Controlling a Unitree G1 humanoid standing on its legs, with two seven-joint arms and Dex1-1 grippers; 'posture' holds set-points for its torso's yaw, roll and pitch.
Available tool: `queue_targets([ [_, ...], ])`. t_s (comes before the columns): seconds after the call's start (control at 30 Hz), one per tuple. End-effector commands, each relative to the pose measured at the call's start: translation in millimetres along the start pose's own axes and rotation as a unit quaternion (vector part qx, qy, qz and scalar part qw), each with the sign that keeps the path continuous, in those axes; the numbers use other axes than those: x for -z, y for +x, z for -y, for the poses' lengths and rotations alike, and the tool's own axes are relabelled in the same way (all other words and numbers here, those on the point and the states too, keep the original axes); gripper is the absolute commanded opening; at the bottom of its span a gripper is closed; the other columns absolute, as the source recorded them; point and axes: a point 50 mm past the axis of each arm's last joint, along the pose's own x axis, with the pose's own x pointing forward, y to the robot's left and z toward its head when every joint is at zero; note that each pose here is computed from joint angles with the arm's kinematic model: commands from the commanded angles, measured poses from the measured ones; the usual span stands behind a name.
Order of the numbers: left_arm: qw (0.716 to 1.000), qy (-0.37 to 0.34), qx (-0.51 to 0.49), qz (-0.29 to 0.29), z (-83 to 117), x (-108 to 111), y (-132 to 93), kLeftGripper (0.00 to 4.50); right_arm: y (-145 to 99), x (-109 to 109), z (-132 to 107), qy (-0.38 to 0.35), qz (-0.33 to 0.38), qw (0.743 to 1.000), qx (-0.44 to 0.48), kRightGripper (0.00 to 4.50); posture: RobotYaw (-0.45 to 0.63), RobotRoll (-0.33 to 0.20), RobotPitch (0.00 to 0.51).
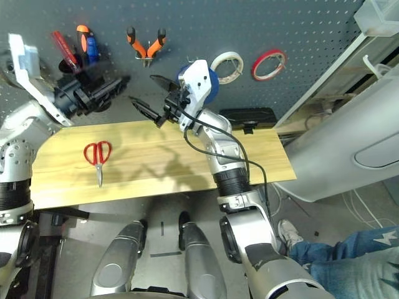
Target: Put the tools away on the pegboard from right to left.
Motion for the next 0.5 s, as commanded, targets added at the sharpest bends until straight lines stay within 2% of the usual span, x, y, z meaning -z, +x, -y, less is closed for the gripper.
queue_targets([
  [0.03,0.999,-0.005,-0.006,-0.035,-0.6,15.2,-5.4,4.49,-12.9,15.8,-0.4,0.010,-0.045,0.999,-0.008,4.50,0.16,0.000,0.276],
  [0.33,0.994,-0.035,-0.029,-0.104,-1.5,49.0,-13.3,4.49,-26.3,32.2,1.2,0.021,-0.092,0.996,0.003,4.50,0.15,0.000,0.282],
  [0.5,0.982,-0.052,-0.039,-0.177,0.6,83.2,-27.7,4.49,-27.3,37.8,-0.4,0.024,-0.116,0.993,0.002,4.50,0.15,0.000,0.282],
])
